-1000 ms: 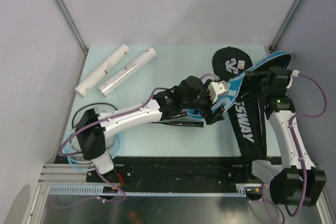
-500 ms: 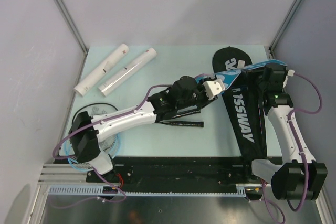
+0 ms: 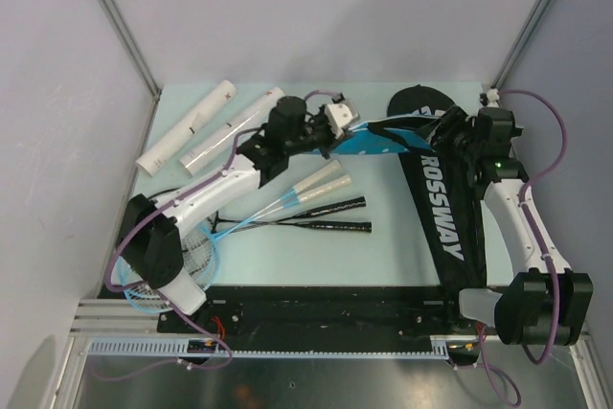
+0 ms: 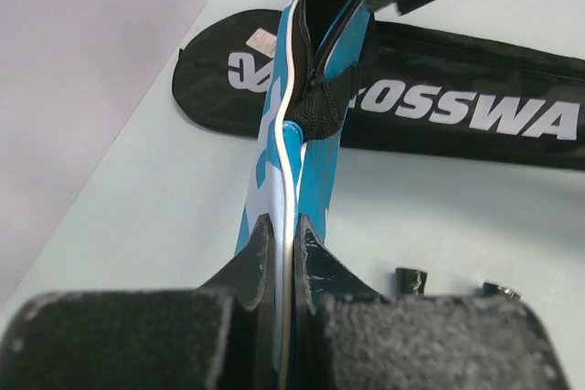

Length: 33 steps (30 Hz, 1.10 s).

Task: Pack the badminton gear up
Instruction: Pick up the racket bag from the center of the board, then open the racket bag.

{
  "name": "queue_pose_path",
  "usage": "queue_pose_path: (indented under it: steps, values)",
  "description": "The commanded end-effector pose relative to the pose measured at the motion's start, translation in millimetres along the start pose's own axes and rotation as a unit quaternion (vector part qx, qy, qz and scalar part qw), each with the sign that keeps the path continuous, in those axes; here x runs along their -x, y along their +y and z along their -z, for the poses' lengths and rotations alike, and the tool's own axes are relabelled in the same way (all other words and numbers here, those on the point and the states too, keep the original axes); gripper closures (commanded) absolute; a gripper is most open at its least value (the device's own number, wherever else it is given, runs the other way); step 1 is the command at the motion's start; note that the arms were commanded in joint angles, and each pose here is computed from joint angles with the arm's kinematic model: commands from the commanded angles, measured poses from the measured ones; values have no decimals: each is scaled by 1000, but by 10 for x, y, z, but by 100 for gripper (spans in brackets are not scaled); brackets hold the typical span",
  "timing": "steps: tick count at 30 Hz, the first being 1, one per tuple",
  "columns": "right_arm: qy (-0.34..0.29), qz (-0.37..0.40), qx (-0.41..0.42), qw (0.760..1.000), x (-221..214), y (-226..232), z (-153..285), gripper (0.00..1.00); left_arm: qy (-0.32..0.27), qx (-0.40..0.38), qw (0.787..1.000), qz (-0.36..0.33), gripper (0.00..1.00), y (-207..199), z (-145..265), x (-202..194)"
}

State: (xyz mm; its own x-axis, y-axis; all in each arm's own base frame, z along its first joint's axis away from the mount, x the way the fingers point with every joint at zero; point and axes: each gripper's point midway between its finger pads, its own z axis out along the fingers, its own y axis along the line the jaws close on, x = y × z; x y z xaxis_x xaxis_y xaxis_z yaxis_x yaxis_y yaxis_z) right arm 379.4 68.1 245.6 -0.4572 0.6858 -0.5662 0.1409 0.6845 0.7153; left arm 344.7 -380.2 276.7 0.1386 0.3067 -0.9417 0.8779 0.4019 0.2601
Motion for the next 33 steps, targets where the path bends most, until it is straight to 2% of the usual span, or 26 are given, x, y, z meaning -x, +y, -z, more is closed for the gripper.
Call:
queue_pose_path:
  steps: [1,2,5,6,8,9,11,16,20,25,28,31,33]
  values:
    - [31,237,61,969,0,86,86,35,-57,-69,995,-37,100,80,121,69]
    - [25,268,70,961,64,78,107,31,-65,-86,994,-36,100,67,151,66]
    - [-4,295,104,950,275,154,166,25,-65,-92,993,-34,100,171,209,-33]
    - [-17,316,114,942,381,145,159,25,-66,-96,992,-38,100,201,231,-62]
    - [12,343,144,928,316,136,34,29,-69,-108,991,-40,100,193,236,-90]
    - [13,374,155,914,341,175,9,30,-71,-107,991,-35,100,236,246,-75]
    - [41,380,184,905,223,167,-38,34,-76,-121,989,-30,100,233,254,-72]
    - [61,469,179,863,-15,121,-191,29,-73,-111,991,-17,100,395,279,-131]
    - [50,514,177,838,-30,118,-272,27,-72,-108,991,-15,100,434,308,-147]
    - [68,530,175,827,-107,13,-354,30,-73,-108,992,-7,100,486,307,-155]
    - [73,529,168,829,-160,-22,-375,33,-72,-105,992,-7,100,509,299,-155]
    - [80,545,163,819,-266,-26,-425,37,-70,-100,993,-4,100,553,312,-171]
    - [80,547,163,817,-295,-51,-457,35,-72,-97,993,-2,100,605,315,-159]
